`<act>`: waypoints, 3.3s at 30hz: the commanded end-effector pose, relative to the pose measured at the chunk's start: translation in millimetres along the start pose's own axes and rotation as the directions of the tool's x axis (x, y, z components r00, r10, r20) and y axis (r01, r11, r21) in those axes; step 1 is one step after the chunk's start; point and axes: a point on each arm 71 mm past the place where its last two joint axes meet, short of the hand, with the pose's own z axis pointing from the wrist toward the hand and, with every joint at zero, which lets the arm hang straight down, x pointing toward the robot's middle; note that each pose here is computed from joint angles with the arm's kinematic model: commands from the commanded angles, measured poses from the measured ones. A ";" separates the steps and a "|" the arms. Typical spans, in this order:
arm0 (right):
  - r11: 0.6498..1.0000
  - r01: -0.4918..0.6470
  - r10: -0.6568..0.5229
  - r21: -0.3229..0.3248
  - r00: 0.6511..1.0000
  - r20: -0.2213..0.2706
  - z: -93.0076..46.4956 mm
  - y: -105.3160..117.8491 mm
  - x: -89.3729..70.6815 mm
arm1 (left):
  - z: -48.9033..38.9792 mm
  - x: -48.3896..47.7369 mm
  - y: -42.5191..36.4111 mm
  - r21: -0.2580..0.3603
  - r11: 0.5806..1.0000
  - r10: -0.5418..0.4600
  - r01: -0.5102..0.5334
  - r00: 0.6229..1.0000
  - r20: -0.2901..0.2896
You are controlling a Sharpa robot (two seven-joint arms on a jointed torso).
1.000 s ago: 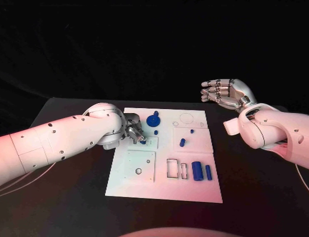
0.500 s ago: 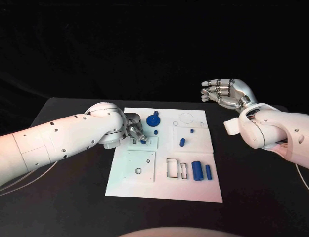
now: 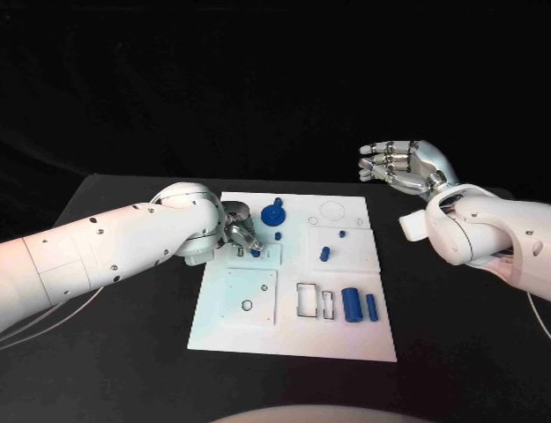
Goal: Assemble the parts on the task board
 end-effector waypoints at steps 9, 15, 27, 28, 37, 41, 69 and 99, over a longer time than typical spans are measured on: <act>1.000 -0.007 0.007 -0.010 1.000 -0.016 -0.4 0.9 1.4 | 2.3 7.0 -0.5 0.001 0.999 0.036 -0.036 0.998 -0.047; 1.000 -0.007 0.007 -0.009 1.000 -0.015 -0.5 0.7 1.1 | 2.6 7.0 0.5 -0.002 0.999 0.035 -0.035 0.998 -0.052; 1.000 -0.006 0.006 -0.008 1.000 -0.013 -0.3 0.3 0.7 | 1.8 6.3 1.4 0.000 1.000 0.018 -0.018 0.999 -0.046; 1.000 -0.005 0.005 -0.007 1.000 -0.011 -0.3 0.0 0.4 | 1.3 6.2 1.4 0.002 1.000 0.013 -0.013 0.999 -0.046; 1.000 -0.005 0.005 -0.002 1.000 -0.008 -0.2 -1.5 0.3 | -5.0 -0.6 -0.2 0.022 0.999 -0.023 0.024 0.999 -0.026; 1.000 -0.005 0.005 -0.001 1.000 -0.007 -0.4 -2.1 0.5 | -7.6 -4.3 -1.3 0.030 0.999 -0.036 0.037 0.999 -0.013; 1.000 -0.005 0.005 0.007 1.000 -0.009 -1.5 -5.4 -0.2 | -21.0 -69.8 31.2 0.016 0.981 -0.192 0.192 0.969 0.153; 1.000 -0.008 0.008 0.007 1.000 -0.015 0.0 -5.1 2.8 | 8.2 -66.4 44.7 -0.123 0.990 -0.067 0.072 0.997 0.048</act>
